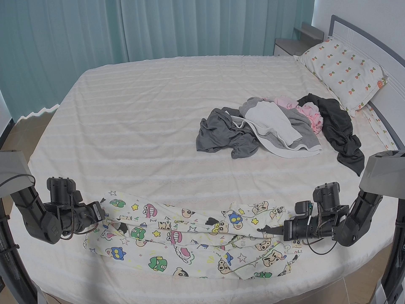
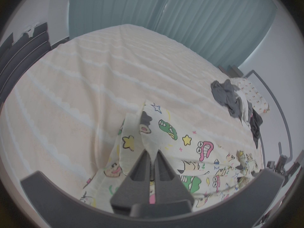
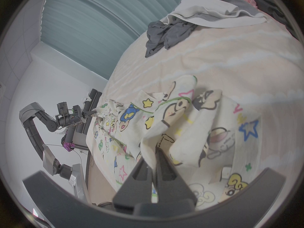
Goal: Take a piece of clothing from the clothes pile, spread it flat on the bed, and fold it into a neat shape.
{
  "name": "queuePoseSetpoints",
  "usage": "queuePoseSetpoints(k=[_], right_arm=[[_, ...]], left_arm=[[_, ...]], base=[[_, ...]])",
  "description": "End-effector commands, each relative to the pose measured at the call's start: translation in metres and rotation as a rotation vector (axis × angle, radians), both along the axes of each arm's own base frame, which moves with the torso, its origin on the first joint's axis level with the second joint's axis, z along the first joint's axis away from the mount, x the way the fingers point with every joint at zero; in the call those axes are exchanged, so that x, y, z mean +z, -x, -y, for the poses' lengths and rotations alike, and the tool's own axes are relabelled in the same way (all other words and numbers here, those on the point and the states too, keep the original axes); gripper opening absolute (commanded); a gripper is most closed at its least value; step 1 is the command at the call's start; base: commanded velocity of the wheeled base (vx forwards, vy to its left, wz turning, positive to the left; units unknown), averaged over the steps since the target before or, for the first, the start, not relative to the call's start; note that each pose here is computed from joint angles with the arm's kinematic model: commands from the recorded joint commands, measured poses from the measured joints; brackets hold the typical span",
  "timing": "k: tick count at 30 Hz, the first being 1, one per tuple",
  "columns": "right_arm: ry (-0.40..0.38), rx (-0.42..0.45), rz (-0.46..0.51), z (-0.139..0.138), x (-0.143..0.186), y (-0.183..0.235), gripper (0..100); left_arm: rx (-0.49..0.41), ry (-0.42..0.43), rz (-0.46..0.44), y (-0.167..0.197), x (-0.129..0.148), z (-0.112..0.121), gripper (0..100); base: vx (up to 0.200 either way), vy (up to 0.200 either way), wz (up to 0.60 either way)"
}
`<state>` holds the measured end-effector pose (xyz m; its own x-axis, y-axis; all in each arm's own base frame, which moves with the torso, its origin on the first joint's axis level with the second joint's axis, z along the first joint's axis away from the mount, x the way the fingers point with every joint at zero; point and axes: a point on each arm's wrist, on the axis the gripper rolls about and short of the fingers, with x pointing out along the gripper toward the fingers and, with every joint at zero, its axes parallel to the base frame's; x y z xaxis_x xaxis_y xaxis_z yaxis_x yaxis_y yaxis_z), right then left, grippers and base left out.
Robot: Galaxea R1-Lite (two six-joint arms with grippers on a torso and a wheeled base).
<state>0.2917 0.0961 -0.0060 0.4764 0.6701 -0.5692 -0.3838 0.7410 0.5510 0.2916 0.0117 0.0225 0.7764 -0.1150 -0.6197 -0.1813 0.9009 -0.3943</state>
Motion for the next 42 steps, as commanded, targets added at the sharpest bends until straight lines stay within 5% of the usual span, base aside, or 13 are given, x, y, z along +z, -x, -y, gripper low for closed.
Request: queuePoseSetpoints(k=[1,16,17,29,42], right_arm=[[0.017,-0.011,-0.033,0.006,-0.007,0.005,0],[0.063,-0.041,-0.059,0.009,-0.018,0.008,0],[0.064,-0.042,-0.060,0.009,-0.018,0.008,100],[0.072,-0.084,0.011,0.014,0.006,0.018,100],[0.053,-0.197,0.120,0.039,0.050,0.035,100]], left_arm=[[-0.026,-0.005,-0.049,0.009,-0.011,-0.002,0],[-0.037,-0.003,-0.100,0.014,-0.031,-0.004,0],[-0.037,-0.003,-0.100,0.015,-0.032,-0.004,100],[0.004,0.044,-0.091,0.030,-0.029,-0.020,100],[0.166,0.500,-0.002,0.045,0.010,-0.051,100]], base=[[0.000,0.000,0.00],[0.000,0.000,0.00],[0.000,0.000,0.00],[0.000,0.000,0.00],[0.000,0.000,0.00]])
